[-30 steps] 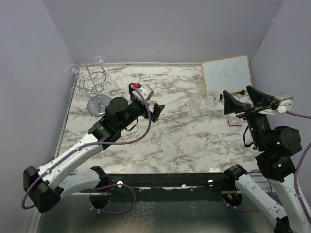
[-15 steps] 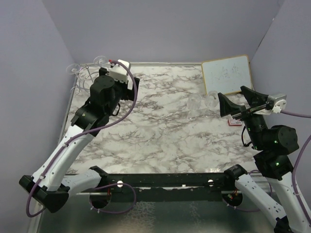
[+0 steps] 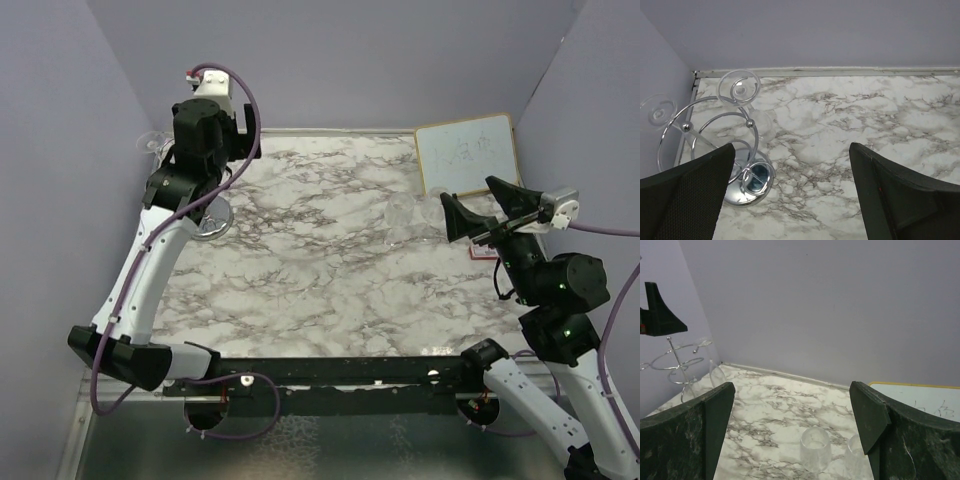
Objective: Take the wine glass off the wine glass rack
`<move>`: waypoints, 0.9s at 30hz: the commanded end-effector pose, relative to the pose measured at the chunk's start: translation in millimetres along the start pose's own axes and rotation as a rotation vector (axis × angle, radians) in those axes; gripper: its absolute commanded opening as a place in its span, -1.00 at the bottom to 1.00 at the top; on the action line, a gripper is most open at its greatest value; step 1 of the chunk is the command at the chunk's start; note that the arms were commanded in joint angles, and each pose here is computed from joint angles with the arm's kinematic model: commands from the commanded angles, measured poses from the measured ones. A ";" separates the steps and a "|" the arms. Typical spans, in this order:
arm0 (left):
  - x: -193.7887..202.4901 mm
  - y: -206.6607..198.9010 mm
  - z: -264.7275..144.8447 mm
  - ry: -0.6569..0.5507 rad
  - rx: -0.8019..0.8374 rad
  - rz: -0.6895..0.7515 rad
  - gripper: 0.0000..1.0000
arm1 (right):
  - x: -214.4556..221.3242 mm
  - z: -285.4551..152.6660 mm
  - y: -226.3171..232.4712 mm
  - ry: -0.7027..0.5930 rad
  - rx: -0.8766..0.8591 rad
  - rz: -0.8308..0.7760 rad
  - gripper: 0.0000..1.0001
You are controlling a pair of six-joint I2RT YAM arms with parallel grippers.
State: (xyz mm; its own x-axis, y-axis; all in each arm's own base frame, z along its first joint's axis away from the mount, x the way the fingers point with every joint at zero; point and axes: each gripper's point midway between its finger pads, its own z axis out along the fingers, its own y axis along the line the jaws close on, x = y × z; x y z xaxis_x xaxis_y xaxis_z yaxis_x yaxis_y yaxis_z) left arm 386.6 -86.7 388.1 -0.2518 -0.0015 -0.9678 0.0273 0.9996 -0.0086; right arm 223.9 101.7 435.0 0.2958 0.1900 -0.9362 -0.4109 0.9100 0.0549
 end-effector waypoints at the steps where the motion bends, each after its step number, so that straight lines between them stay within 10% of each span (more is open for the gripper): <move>1: -5.5 -0.8 12.9 0.034 0.002 -0.099 0.98 | 2.2 4.0 9.8 -0.002 -0.052 0.006 0.99; 15: -32.1 66.3 76.0 0.052 0.035 -0.270 0.89 | 8.2 13.0 16.0 0.024 -0.081 0.013 0.99; 27: -9.2 131.1 129.9 0.127 0.195 -0.558 0.43 | 13.7 17.2 19.1 0.041 -0.093 0.005 0.99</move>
State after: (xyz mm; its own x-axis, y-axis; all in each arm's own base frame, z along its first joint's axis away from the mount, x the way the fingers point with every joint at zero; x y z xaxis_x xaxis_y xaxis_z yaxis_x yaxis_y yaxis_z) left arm 511.3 39.6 359.5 -0.3633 -0.4386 -0.8220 -0.0593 0.8913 -0.4494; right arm 239.9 123.0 418.6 0.2328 0.1634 -0.9587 -0.4618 0.8861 0.0389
